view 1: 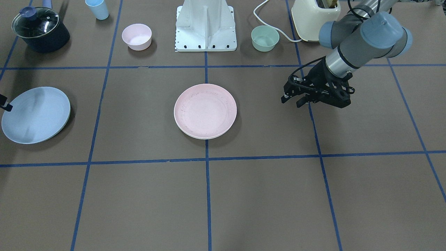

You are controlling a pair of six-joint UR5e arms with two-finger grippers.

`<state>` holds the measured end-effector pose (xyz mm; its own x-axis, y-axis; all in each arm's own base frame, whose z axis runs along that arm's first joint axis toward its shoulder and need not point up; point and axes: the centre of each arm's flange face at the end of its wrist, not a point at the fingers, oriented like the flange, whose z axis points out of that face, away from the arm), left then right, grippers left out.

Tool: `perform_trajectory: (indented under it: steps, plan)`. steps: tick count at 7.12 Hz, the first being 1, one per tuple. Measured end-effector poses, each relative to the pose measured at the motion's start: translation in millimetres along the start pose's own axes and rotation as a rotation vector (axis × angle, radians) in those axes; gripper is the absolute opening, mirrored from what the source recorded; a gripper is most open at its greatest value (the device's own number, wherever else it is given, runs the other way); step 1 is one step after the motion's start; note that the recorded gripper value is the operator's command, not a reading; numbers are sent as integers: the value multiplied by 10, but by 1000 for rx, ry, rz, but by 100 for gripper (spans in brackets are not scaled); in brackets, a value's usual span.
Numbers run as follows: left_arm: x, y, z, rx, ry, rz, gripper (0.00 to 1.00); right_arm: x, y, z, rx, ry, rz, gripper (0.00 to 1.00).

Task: Stack three plates with pink and blue
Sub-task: 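Withdraw the left gripper while the right gripper reaches to the light blue plate rim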

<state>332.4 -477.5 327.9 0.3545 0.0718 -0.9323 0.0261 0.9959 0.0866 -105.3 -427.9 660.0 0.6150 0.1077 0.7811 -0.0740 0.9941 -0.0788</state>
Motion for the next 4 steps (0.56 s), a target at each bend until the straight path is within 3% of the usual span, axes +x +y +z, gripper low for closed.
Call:
perform_trajectory:
  steps: [4]
  plan:
    - [-22,8,14,-3,-4,0,66,218,84,333,-20,25,-17,98]
